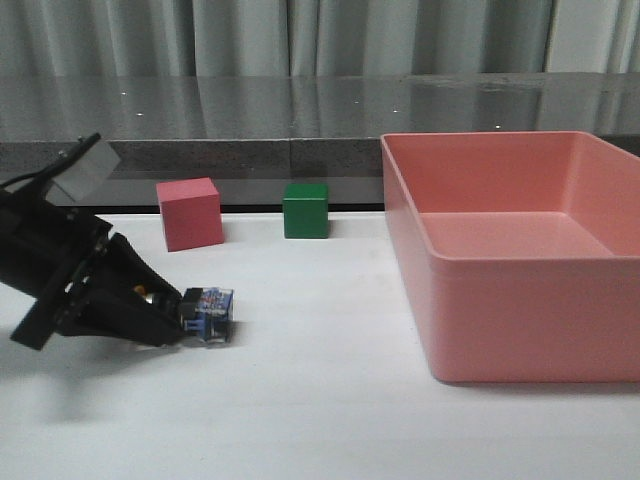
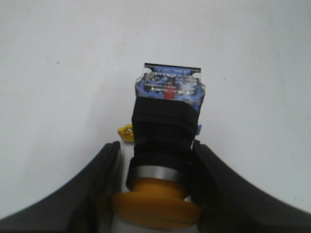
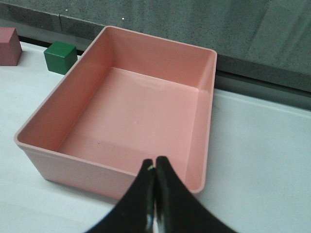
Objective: Place and stand button with both arms
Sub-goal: 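Lift the button and rotate it so the yellow cap points up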
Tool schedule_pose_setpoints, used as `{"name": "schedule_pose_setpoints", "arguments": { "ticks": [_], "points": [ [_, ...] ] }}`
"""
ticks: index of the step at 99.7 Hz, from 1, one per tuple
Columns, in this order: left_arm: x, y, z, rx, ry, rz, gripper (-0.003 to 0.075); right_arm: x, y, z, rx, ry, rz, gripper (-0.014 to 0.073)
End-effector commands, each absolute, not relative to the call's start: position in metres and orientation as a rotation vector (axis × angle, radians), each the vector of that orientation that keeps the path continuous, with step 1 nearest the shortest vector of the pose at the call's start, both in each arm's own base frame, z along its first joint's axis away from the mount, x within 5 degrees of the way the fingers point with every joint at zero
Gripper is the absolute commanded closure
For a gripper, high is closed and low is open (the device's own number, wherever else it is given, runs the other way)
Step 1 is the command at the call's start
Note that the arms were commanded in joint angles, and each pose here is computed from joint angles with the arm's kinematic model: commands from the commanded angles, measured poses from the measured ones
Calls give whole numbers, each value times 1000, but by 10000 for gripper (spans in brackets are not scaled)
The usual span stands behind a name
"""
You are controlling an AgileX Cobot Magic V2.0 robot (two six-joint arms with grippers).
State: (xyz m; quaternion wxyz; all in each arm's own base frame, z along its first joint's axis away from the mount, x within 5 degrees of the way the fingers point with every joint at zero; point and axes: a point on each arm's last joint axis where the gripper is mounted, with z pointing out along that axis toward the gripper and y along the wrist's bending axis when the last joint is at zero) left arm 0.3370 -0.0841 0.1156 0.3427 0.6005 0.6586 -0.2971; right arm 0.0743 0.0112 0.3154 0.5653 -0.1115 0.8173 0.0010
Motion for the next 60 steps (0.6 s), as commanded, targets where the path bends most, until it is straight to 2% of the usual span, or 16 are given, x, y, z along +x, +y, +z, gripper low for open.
{"name": "schedule_pose_setpoints", "arguments": {
  "ticks": [1, 14, 33, 44, 60],
  "points": [
    [340, -83, 170, 1530, 1642, -772, 740, 77, 10, 329, -235, 1829, -15, 655],
    [340, -80, 222, 1636, 1736, -597, 740, 77, 10, 329, -235, 1828, -15, 655],
    [342, -92, 285, 1817, 1902, -130, 740, 77, 10, 330, -234, 1827, -16, 655],
    [344, -106, 300, 1904, 1978, 113, 739, 77, 10, 330, -234, 1827, -16, 655],
    [337, -140, 300, 2079, 1848, 314, 739, 77, 10, 330, -234, 1827, -16, 655]
  ]
}}
